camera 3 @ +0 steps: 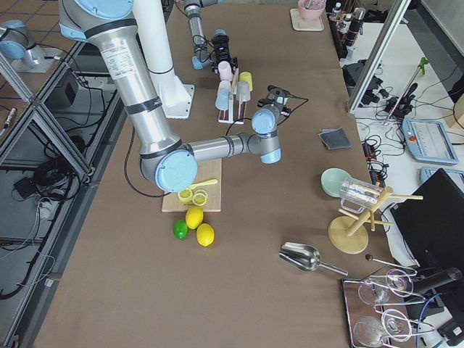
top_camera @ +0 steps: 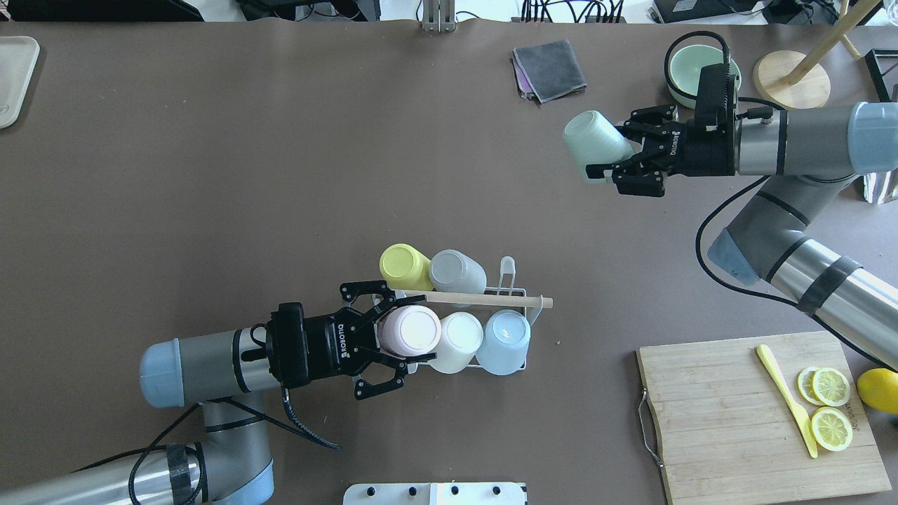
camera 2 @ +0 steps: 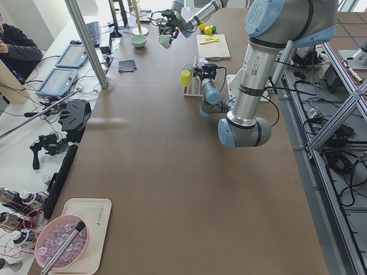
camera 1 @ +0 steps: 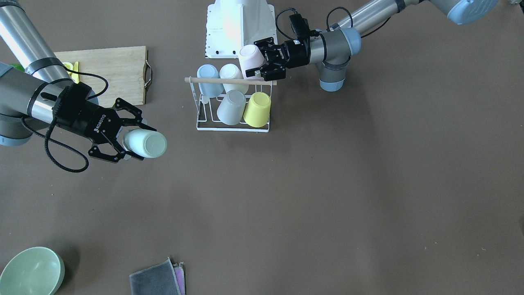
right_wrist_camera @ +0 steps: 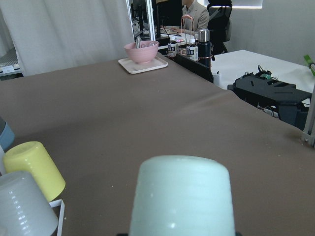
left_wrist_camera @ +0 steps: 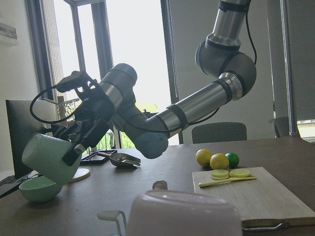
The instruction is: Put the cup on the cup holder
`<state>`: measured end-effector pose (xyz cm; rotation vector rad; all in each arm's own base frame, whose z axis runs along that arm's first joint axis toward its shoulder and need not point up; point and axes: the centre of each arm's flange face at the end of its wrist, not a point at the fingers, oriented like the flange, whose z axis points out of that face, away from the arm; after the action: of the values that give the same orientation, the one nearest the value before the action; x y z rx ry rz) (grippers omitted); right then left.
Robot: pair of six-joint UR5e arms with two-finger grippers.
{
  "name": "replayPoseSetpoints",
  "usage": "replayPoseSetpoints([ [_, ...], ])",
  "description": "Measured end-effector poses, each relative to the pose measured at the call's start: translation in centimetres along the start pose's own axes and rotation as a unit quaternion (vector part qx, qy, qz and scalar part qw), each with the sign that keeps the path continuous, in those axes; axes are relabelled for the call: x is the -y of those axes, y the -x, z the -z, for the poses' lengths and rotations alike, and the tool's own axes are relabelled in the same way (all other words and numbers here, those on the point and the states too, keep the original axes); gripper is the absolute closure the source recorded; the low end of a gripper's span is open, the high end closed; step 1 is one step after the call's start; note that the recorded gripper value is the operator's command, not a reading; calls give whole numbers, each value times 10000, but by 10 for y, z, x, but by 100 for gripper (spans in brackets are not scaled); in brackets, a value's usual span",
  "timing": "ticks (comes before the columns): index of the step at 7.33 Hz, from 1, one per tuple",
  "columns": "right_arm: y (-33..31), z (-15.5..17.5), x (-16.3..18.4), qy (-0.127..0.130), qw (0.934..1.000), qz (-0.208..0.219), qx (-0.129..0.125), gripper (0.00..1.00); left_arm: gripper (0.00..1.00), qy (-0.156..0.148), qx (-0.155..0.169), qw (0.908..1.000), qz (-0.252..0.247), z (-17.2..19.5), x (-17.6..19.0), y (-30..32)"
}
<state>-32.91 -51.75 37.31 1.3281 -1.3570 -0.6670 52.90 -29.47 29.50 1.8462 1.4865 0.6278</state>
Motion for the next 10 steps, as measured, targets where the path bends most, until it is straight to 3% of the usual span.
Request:
replayPoseSetpoints([
  [3,69,-50,20,-633,9979,12,130,64,1,-7,-3,10000,7,0,0,0],
  [6,131,-73,9,-1003,9945,-166,246,64,1,-14,-3,10000,8,0,1,0],
  [8,146,-67,-1,-1054,9938,-228,271,62,1,-45,-1,10000,15,0,4,0],
  [10,161,-73,-13,-985,9942,-296,331,61,1,-7,57,10000,-32,-4,32,12],
])
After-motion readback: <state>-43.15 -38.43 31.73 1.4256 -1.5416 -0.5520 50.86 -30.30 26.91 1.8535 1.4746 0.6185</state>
